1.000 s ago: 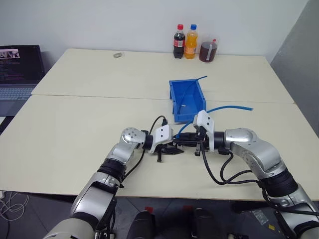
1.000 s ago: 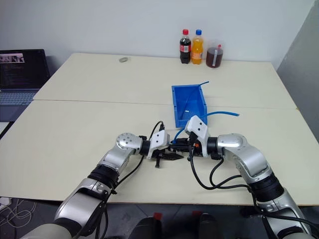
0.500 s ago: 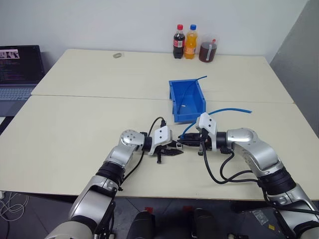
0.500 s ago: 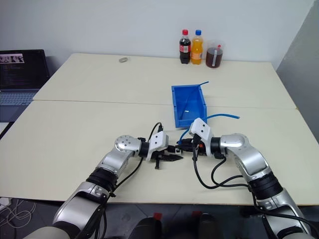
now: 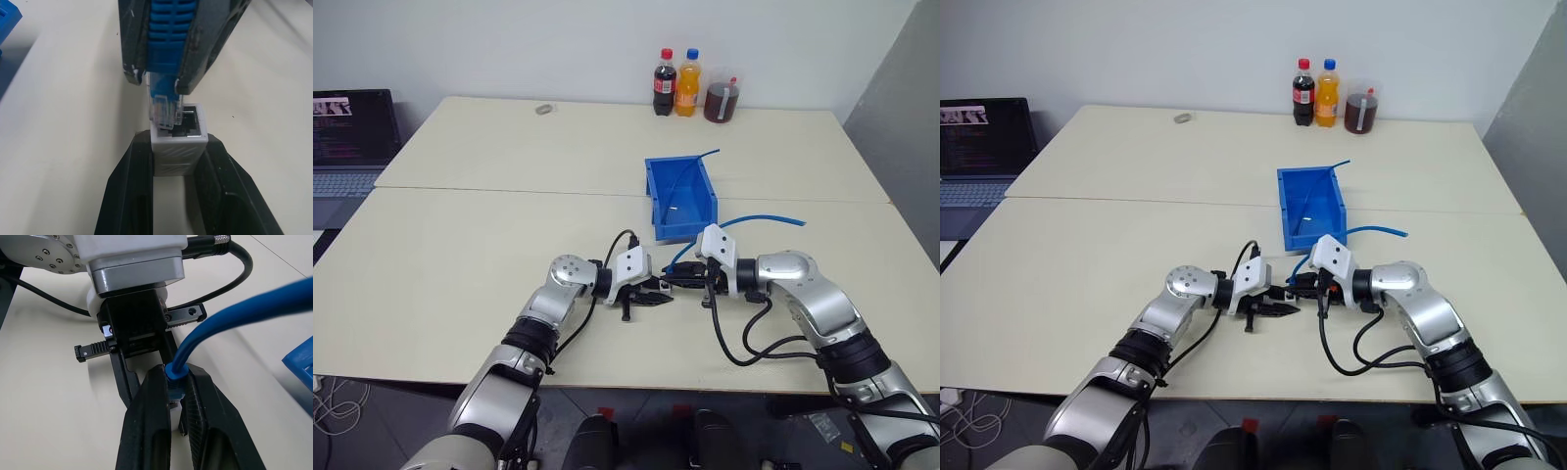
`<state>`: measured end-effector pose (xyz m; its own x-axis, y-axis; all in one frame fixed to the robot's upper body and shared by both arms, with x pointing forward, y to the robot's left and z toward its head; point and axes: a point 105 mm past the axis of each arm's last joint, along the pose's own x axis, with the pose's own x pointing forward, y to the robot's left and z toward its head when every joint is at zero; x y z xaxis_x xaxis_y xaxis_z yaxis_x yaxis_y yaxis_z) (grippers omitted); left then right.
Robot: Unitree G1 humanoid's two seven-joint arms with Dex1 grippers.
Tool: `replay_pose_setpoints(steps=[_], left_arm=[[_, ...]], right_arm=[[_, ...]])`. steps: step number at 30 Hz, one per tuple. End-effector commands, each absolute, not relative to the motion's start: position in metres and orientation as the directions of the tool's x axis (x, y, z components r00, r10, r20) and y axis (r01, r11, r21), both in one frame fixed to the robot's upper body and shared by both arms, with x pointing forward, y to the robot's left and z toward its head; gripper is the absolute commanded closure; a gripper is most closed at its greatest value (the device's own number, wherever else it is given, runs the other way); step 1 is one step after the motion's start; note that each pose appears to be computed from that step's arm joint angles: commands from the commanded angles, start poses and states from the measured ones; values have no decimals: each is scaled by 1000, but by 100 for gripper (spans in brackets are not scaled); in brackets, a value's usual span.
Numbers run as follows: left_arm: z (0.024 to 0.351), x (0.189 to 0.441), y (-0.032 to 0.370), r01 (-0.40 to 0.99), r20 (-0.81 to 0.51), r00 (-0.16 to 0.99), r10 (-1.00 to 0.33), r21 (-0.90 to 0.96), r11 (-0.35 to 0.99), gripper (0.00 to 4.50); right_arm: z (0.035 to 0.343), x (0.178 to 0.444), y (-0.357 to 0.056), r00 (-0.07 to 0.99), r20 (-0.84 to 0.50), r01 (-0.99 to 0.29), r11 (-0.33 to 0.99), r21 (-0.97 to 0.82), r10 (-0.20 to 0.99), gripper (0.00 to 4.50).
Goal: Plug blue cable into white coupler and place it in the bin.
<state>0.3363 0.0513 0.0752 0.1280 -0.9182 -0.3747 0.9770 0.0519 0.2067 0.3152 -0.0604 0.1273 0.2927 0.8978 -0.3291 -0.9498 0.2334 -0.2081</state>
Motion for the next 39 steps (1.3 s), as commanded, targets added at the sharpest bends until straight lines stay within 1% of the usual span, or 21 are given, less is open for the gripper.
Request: replay_pose_setpoints(steps=[1, 5, 10, 16, 19, 24, 30, 34, 39], left_arm=[[89, 341, 49, 969, -344, 144, -928, 239, 61, 371], [89, 341, 49, 969, -343, 145, -928, 239, 63, 371], [90, 342, 50, 968, -342, 151, -927, 242, 68, 371], [90, 341, 49, 967, -338, 150, -929, 245, 67, 371], [90, 341, 49, 967, -338, 148, -929, 245, 65, 371], [91, 340, 50, 968, -340, 146, -929, 245, 62, 371], [90, 340, 51, 967, -341, 147, -928, 246, 63, 371], [90, 339, 52, 968, -341, 146, -929, 245, 62, 371], [90, 339, 52, 967, -341, 147, -928, 246, 63, 371]], right_arm=[[120, 305, -57, 245, -368, -961, 174, -216, 897, 434], [113, 304, -55, 234, -392, -964, 158, -216, 890, 434], [107, 315, -56, 279, -414, -953, 197, -230, 866, 434], [100, 321, -59, 273, -444, -958, 197, -210, 854, 434], [101, 319, -55, 225, -435, -969, 155, -190, 872, 434], [99, 317, -56, 170, -458, -972, 72, -223, 873, 434], [93, 329, -64, 164, -524, -958, 9, -285, 836, 434], [95, 338, -67, 158, -553, -949, -29, -314, 818, 434], [100, 348, -65, 158, -534, -960, 2, -280, 831, 434]])
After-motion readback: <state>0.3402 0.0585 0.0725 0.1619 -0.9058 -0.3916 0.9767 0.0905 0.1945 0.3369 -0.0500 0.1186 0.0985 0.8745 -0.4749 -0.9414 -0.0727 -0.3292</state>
